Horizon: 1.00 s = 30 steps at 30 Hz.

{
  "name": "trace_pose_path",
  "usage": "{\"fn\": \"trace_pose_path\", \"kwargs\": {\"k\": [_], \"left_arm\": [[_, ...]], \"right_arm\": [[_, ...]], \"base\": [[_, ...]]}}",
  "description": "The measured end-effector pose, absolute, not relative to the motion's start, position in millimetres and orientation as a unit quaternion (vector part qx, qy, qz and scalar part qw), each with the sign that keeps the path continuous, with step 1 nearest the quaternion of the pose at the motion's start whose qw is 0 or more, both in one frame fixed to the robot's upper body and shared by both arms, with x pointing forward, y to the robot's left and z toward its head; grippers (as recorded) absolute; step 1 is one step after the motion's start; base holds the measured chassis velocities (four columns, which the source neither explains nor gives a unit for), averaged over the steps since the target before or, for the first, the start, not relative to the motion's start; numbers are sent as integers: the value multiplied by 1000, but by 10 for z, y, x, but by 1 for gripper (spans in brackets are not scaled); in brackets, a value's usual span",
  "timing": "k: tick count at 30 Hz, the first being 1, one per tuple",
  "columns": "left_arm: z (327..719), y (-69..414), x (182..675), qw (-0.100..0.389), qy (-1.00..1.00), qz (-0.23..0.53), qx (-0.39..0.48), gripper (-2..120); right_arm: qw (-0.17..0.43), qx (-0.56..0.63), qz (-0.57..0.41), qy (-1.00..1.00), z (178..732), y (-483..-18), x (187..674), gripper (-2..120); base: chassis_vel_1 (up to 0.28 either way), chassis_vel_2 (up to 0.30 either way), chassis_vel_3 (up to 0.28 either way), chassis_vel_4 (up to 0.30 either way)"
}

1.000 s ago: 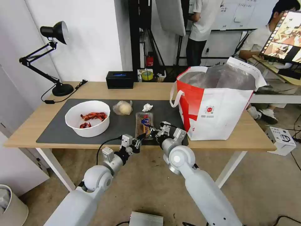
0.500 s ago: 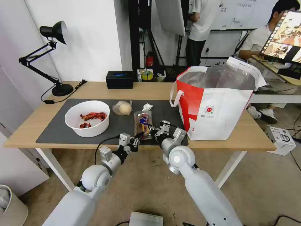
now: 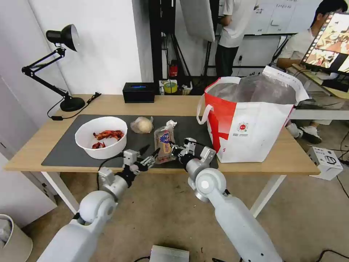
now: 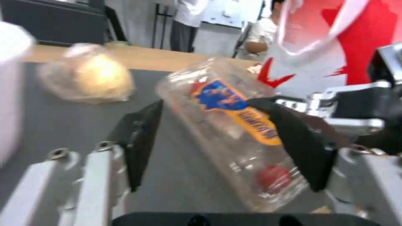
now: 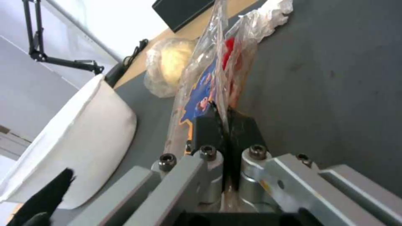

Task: Pick up the trash from the table and place it into the takeout bag.

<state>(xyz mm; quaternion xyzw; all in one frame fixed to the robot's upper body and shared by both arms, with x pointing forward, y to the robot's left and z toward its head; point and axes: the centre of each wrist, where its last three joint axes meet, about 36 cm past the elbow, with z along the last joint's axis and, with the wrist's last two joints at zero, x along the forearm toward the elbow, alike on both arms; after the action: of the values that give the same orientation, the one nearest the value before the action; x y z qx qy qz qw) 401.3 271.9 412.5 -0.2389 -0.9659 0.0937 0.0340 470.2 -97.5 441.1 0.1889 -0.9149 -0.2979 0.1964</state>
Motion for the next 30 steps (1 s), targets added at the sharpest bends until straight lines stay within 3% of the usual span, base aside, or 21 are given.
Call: {"fn": "trace_pose_path", "kwargs": {"k": [4,7,21,30], "left_arm": [[4143,2896,3859,34,-972,96,-212,93],[4141,3000,3760,36,-975,96,-196,99],[4188,3338,3508,33,-985,99,-137,100],[4142,3517,3460,36,-989,100,-107,100]], "right_arm": [[191,195,-301,-914,4474,-999,4672,0],[187,198,-304,-913,4526,-1015,4652,0],[160,221,-369,-889,5075,-1269,4577,0],[129,248,-433,-857,5720,-1608,4520,0]], "base": [[0,0,0,0],[0,0,0,0],[0,0,0,0],[0,0,0,0]]}}
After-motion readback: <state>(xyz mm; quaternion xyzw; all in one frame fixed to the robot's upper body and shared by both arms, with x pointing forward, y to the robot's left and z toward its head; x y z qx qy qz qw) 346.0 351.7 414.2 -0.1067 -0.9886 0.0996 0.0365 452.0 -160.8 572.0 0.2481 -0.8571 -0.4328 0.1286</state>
